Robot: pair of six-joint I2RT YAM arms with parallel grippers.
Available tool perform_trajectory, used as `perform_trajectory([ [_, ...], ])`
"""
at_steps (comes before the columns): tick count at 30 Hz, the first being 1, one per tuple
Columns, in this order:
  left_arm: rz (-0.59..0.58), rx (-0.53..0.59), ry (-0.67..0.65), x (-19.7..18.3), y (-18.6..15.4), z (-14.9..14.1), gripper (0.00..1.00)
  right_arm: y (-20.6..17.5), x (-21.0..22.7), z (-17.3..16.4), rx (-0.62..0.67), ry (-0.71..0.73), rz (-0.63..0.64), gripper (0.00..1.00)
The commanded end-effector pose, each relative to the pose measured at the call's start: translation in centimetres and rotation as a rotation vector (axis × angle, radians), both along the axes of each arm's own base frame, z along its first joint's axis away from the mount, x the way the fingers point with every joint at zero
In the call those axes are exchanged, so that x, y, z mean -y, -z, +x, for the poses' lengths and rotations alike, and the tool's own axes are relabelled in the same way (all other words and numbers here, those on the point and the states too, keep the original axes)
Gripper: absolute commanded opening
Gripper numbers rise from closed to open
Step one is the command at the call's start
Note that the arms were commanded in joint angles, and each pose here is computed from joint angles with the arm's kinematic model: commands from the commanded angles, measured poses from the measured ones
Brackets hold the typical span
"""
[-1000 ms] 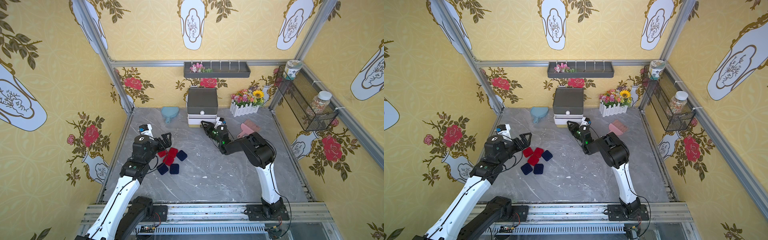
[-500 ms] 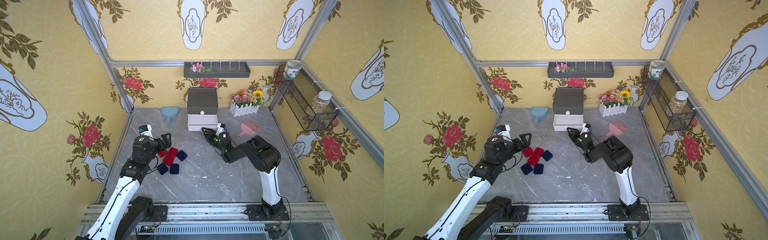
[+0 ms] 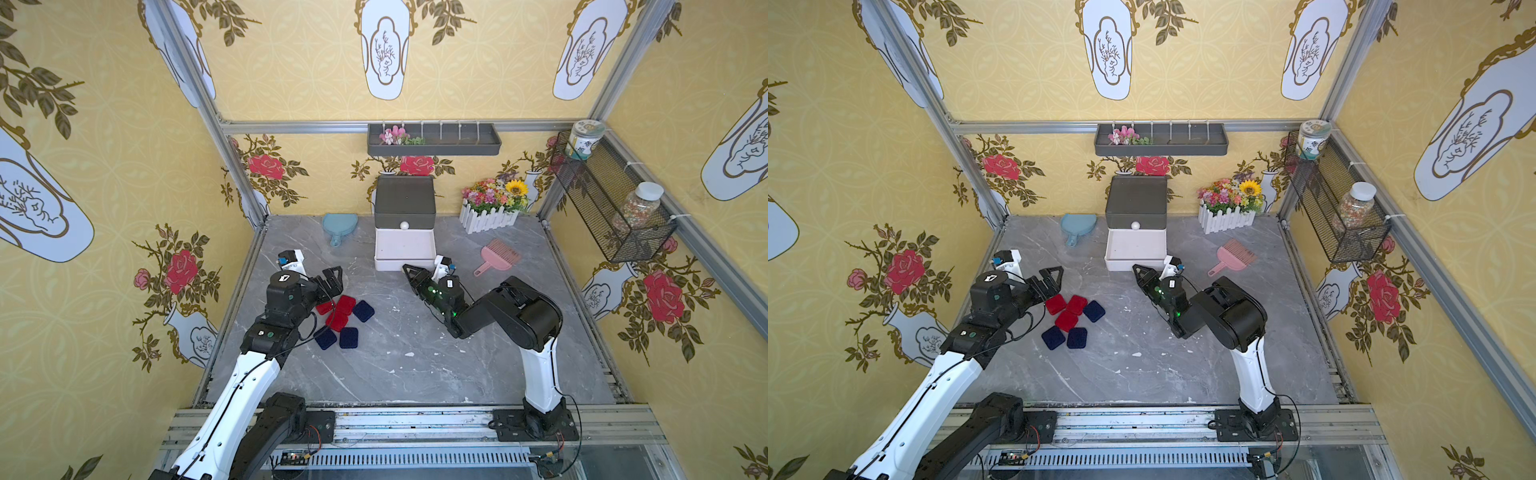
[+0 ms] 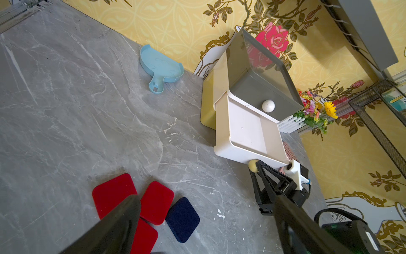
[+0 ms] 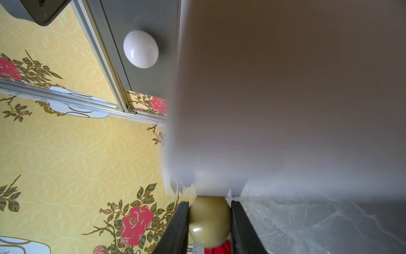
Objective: Place the brooch boxes into the drawer by color
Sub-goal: Open the drawer in the storage box.
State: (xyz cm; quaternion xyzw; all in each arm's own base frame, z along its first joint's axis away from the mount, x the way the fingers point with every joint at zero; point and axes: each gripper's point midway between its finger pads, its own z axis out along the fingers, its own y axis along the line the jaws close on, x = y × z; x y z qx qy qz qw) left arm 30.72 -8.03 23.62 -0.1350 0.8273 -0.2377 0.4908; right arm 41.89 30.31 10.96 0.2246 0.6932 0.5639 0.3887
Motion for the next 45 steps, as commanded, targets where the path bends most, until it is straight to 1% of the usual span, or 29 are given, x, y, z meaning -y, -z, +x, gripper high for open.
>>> perform_trajectory([
  [1,0.002,-0.001,-0.003,0.0,0.2,0.0,1.0,-0.3,0.1,-0.4,0.014,0.007,0.012,0.23],
  [5,0.001,-0.002,-0.003,0.0,0.2,0.1,1.0,0.3,0.3,-0.9,0.003,0.01,0.011,0.23],
  [22,0.005,-0.003,-0.003,0.0,0.2,0.2,1.0,0.2,-0.8,-1.2,0.001,-0.008,0.014,0.26],
  [24,0.005,-0.004,-0.002,0.0,0.2,0.2,1.0,0.2,-0.9,-1.3,0.0,-0.01,0.009,0.28],
  [28,0.005,-0.006,-0.002,0.0,0.3,0.2,1.0,0.6,-0.5,-1.6,-0.008,0.0,0.0,0.36],
  [35,0.014,-0.027,-0.013,-0.2,0.8,0.4,1.0,0.6,-0.2,-1.9,-0.008,0.001,-0.024,0.66],
  [37,0.019,-0.045,-0.019,-0.2,1.2,0.5,1.0,0.5,-0.1,-1.9,-0.005,0.002,-0.033,0.71],
  [40,0.041,-0.096,-0.046,-0.7,2.4,0.8,1.0,0.4,0.0,-2.2,-0.003,0.004,-0.043,0.77],
  [45,0.096,-0.24,-0.121,-1.9,5.3,1.4,1.0,0.0,-0.1,-3.2,0.012,-0.012,-0.071,0.86],
])
